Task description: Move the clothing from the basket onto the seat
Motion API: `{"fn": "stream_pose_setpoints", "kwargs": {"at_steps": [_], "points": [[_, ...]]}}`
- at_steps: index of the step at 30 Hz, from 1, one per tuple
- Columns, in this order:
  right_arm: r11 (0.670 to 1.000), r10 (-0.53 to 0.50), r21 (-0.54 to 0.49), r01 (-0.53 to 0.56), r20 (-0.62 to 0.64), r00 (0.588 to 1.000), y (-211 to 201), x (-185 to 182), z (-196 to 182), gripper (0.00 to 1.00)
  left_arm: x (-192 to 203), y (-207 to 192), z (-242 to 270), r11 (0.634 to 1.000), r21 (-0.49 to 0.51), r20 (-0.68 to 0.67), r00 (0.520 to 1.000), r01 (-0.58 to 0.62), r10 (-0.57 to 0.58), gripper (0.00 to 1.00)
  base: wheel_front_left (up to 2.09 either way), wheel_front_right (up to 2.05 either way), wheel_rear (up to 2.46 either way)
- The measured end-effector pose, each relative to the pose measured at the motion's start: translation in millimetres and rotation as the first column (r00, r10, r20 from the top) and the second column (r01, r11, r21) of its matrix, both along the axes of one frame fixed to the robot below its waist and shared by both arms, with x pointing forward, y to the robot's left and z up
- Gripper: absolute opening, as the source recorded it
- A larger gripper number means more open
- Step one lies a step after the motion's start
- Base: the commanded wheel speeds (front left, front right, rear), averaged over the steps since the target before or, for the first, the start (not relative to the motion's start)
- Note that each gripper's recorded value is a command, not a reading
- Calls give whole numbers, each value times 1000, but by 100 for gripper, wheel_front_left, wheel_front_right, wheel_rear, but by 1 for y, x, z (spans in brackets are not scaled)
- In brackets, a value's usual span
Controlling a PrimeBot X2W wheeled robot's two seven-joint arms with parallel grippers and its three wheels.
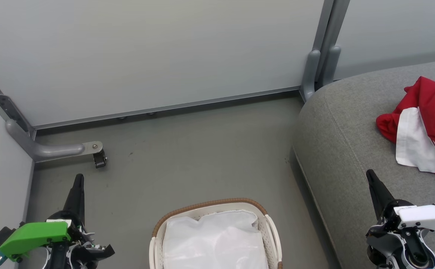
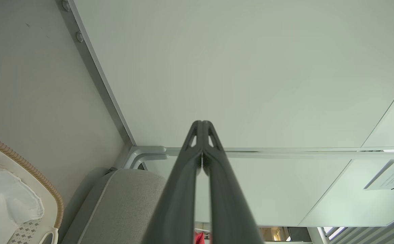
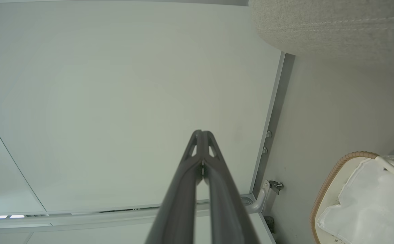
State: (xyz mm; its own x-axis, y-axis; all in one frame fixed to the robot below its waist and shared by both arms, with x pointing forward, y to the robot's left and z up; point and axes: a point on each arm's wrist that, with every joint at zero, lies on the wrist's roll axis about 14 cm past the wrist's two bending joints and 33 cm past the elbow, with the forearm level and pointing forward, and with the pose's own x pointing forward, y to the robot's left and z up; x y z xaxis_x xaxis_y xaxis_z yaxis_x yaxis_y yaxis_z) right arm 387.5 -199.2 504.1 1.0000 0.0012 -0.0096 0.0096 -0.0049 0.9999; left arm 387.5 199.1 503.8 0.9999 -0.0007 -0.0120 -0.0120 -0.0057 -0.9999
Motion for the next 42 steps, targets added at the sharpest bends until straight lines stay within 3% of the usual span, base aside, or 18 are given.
{"fn": "stream_pose_setpoints", "kwargs": {"at_steps": [42], "points": [[1000,0,0,0,1,1000,0,0,0,0,0,0,0,1000,0,0,1000,0,0,0,0,0,0]]}}
